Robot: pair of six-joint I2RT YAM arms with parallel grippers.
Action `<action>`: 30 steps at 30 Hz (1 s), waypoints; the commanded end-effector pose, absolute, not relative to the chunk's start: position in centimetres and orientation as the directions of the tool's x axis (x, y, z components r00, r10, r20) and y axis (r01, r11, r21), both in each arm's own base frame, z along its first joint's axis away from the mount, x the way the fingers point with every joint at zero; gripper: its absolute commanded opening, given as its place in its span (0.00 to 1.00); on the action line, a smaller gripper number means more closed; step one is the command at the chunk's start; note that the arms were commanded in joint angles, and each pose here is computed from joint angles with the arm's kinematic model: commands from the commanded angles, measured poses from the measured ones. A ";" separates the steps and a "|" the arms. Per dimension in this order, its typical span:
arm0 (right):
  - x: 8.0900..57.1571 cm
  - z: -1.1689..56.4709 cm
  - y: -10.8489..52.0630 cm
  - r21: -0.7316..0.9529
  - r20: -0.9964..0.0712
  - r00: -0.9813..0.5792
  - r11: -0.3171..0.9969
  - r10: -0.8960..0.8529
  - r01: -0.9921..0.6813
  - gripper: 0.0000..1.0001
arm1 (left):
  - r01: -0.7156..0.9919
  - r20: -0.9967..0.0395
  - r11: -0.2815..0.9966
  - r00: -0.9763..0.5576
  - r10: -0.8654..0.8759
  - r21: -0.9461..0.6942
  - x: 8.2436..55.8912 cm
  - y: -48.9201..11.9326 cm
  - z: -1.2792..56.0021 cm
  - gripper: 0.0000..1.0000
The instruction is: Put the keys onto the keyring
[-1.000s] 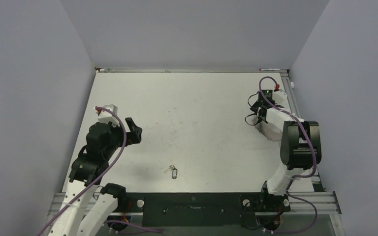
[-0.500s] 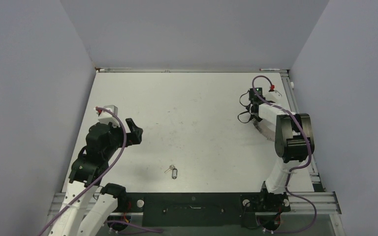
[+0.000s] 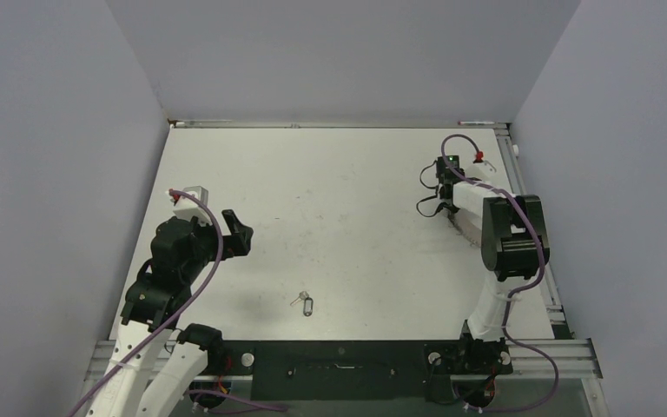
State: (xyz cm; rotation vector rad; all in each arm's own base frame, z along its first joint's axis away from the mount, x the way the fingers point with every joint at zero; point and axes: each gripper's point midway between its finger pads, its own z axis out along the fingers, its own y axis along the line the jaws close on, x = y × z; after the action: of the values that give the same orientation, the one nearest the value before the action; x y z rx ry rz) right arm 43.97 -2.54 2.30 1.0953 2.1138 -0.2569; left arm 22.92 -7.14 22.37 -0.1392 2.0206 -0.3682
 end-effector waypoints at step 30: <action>44.7 5.4 5.3 0.303 -0.729 -0.552 0.914 0.405 0.270 0.05 | 0.077 -0.871 0.947 -0.421 -0.254 -0.313 23.4 -7.1 23.3 0.93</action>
State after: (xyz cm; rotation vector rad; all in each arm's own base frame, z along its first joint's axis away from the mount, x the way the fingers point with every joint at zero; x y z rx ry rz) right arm 44.66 1.27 2.26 0.7304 2.2147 -0.0180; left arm 22.95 -7.15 22.32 -0.1387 2.0229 -0.3677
